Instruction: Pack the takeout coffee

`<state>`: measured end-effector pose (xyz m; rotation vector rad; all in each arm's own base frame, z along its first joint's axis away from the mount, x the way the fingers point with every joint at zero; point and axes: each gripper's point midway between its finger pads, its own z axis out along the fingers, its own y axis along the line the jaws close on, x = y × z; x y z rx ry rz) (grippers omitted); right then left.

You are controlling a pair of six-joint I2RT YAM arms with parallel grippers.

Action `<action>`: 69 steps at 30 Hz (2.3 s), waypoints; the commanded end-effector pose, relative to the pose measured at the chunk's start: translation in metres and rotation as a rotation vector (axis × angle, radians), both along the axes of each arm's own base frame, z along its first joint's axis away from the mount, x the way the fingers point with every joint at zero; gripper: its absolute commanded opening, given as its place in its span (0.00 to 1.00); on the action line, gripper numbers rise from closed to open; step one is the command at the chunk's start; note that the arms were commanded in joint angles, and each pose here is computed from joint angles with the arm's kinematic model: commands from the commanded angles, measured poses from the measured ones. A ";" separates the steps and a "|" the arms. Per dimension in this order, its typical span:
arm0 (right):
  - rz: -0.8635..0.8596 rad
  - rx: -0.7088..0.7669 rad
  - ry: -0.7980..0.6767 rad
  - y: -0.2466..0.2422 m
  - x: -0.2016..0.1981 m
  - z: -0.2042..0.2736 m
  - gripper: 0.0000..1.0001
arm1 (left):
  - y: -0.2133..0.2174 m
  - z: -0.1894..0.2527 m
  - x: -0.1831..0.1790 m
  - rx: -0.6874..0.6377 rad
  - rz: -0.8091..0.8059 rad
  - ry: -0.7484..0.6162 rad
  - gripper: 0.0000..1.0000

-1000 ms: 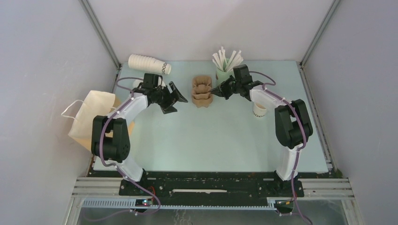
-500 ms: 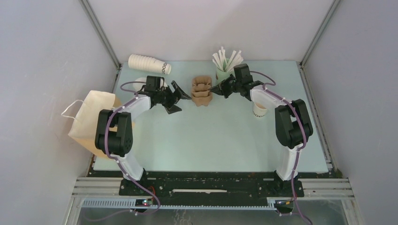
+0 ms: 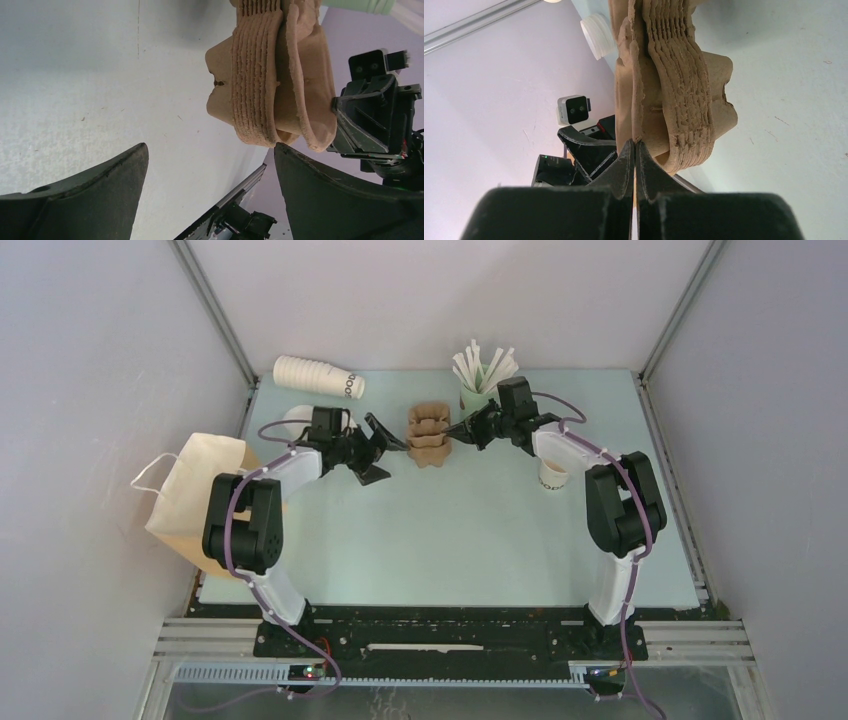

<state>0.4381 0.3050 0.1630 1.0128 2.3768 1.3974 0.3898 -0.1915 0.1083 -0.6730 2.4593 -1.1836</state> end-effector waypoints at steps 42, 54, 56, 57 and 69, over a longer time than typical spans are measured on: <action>0.254 0.179 -0.300 -0.015 -0.027 0.035 0.00 | 0.025 0.014 0.007 0.202 -0.052 -0.086 0.76; 0.254 0.196 -0.282 -0.012 -0.026 0.031 0.00 | -0.030 0.076 0.013 -0.122 -0.045 -0.113 0.71; 0.257 0.199 -0.279 -0.011 -0.026 0.031 0.00 | -0.039 0.069 0.015 -0.117 -0.054 -0.087 0.68; 0.260 0.198 -0.279 -0.011 -0.027 0.030 0.00 | -0.041 0.067 0.017 -0.112 -0.055 -0.084 0.67; 0.271 0.179 -0.282 -0.010 -0.029 0.026 0.00 | -0.062 0.048 0.026 -0.037 -0.099 -0.043 0.51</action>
